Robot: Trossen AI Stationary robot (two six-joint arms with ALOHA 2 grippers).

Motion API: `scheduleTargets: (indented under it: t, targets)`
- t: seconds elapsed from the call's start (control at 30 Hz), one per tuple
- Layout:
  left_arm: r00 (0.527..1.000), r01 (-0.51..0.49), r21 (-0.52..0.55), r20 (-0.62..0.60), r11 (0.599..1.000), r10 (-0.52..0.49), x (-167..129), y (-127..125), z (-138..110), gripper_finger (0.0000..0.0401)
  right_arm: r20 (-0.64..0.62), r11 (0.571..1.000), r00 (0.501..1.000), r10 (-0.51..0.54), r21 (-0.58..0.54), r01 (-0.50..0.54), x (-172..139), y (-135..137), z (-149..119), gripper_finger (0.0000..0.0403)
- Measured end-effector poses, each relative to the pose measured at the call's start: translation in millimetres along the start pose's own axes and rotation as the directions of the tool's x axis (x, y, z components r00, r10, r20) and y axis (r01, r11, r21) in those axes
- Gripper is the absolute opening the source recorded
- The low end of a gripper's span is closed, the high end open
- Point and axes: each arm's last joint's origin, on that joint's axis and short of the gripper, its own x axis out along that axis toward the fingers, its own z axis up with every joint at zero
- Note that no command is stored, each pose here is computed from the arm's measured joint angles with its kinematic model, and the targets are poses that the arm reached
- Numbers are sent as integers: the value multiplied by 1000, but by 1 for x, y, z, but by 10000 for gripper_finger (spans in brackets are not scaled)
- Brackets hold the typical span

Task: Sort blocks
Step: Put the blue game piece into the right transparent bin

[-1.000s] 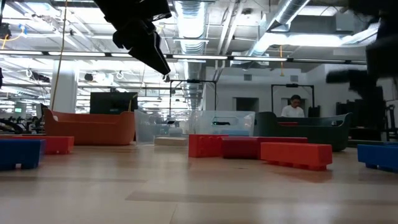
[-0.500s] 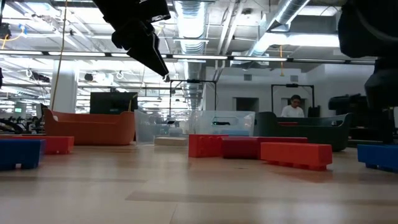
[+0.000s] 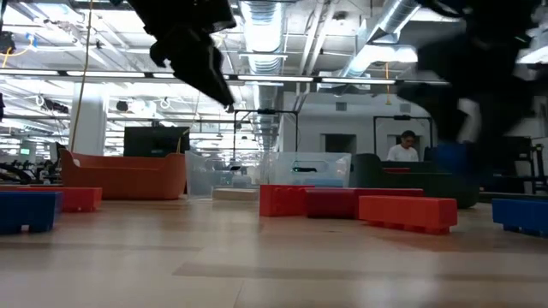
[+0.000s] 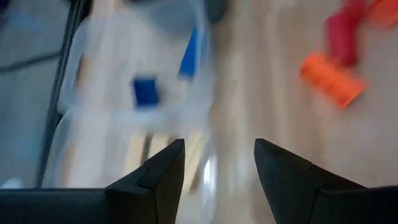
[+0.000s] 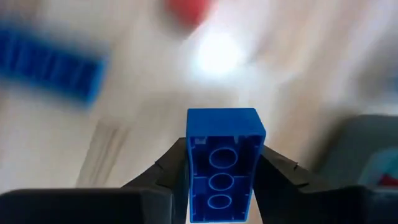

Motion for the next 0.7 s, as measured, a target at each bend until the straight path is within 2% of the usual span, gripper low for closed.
scheduleTargets:
  t: [0.13,0.23,0.4,0.47,0.57,0.7]
  targets:
    - [996,6,34,88,999,-9,11,-6,-6,190,161,967,975,-156,228,117,-21,-31,2,164]
    - [984,-60,3,166,998,58,18,-1,-8,190,258,903,921,-291,392,176,-33,-58,0,174]
    - [956,-125,-96,253,987,146,21,15,-6,190,338,794,825,-453,574,200,-34,-110,1,172]
    - [953,-137,-123,255,983,165,22,20,-6,190,373,774,797,-475,608,177,-26,-132,2,172]
    - [957,-140,-135,235,981,169,23,22,-8,190,429,769,779,-458,631,104,-5,-157,5,174]
    - [976,-122,-122,167,985,141,25,18,-15,190,399,768,829,-391,639,54,30,-178,3,175]
